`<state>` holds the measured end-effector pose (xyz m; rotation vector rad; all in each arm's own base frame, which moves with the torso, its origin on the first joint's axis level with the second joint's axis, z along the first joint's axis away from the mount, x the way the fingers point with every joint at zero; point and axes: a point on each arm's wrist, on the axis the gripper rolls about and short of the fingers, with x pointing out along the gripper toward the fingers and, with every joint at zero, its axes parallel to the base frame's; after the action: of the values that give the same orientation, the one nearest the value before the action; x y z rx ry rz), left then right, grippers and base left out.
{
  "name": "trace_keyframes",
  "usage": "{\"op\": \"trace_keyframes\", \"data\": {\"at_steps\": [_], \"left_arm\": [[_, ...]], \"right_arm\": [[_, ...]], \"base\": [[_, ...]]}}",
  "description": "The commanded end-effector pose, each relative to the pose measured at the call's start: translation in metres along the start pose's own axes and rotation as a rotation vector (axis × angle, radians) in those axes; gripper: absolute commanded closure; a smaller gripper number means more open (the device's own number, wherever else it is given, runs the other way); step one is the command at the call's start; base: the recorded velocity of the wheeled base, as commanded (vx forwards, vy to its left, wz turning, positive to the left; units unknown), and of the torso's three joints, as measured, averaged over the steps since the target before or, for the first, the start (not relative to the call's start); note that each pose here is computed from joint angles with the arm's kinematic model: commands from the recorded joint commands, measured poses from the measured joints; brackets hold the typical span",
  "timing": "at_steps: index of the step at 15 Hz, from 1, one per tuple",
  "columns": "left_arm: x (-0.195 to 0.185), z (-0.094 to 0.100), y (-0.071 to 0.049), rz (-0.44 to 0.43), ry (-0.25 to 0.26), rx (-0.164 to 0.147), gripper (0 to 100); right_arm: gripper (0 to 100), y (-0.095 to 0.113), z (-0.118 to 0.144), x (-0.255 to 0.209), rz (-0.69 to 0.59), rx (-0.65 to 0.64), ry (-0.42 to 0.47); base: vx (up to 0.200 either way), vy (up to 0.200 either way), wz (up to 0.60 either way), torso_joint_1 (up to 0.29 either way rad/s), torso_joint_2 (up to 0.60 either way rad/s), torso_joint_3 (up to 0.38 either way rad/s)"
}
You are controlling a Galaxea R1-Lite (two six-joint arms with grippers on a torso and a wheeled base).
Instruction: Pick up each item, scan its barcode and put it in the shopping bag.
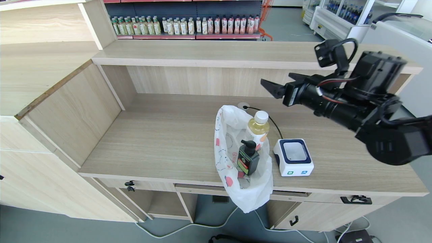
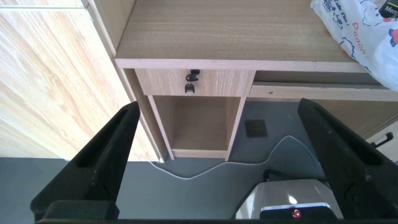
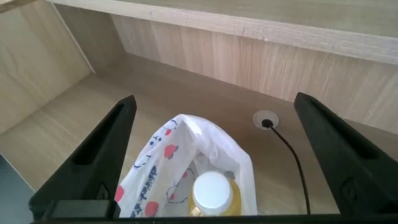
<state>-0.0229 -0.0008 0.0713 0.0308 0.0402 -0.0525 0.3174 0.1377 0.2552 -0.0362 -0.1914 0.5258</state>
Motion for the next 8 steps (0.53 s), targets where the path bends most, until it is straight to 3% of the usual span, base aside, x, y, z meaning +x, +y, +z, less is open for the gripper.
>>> {"op": "trace_keyframes", "data": {"at_steps": [1,5,8], "left_arm": [[0.0,0.0,0.0,0.0,0.002,0.001,0],[0.0,0.0,0.0,0.0,0.002,0.001,0],[0.0,0.0,0.0,0.0,0.002,0.001,0]], "right_arm": [[0,0.001,0.059,-0.08,-0.087,-0.024,0.017],[0,0.012,0.035,-0.203,-0.345,-0.081,0.258],[0,0.026,-0.007,-0.28,-0.421,-0.086,0.292]], "base": [[0.0,0.0,0.0,0.0,0.0,0.0],[0.0,0.0,0.0,0.0,0.0,0.0],[0.0,0.0,0.0,0.0,0.0,0.0]]}}
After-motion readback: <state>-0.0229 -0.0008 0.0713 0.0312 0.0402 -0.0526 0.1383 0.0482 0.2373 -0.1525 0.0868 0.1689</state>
